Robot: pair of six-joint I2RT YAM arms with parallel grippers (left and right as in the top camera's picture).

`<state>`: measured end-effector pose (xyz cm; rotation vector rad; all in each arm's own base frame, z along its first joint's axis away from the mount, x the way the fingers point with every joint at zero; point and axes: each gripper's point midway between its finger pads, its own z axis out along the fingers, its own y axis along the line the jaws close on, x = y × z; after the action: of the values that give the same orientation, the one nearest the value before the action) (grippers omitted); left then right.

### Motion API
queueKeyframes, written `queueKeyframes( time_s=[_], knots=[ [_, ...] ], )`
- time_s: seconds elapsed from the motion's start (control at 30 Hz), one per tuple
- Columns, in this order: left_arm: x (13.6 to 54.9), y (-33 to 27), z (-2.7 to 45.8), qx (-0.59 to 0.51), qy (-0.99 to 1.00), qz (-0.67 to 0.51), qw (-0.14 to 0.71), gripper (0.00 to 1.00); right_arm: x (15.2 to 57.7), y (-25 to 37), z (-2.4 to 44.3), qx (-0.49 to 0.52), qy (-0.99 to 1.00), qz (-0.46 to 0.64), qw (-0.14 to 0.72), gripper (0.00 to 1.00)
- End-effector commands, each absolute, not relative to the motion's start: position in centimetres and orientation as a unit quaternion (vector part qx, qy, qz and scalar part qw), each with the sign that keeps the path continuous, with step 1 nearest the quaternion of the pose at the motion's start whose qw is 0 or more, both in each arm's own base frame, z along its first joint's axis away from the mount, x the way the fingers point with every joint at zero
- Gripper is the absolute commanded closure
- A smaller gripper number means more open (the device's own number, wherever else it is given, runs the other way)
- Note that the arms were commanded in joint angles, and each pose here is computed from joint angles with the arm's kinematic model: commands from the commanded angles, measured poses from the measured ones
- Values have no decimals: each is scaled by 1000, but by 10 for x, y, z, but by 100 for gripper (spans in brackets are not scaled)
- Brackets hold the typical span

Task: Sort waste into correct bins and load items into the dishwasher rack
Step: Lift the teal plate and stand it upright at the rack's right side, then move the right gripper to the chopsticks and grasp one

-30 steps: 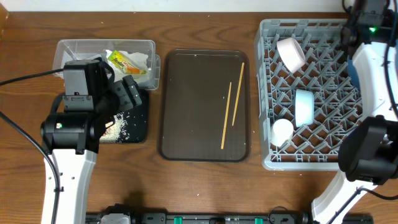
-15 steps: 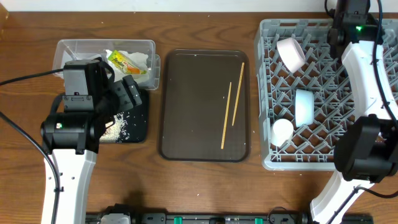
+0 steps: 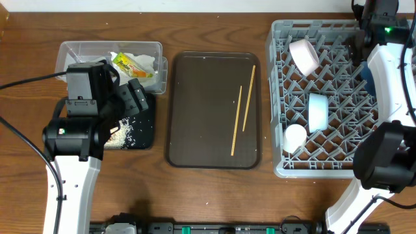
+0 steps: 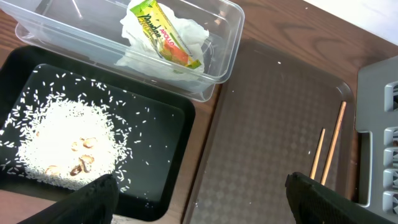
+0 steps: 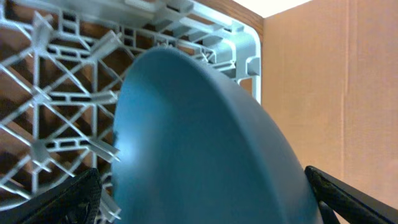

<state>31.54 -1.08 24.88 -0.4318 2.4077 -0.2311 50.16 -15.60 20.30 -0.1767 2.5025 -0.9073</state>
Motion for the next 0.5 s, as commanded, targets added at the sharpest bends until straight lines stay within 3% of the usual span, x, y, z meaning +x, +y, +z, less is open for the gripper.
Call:
queueKeyframes(
  time_s=[0.0,0.2,0.47],
  knots=[
    [318,-8,257,-166,920,-85,345,11,505,-137,242,-50,908,-280,309,1],
    [318,-8,257,-166,920,-85,345,11,495,-119,296,-33,891,-237,385,1],
    [318,-8,257,-166,920,-85,345,11,482,-112,322,7,884,-206,420,1]
  ],
)
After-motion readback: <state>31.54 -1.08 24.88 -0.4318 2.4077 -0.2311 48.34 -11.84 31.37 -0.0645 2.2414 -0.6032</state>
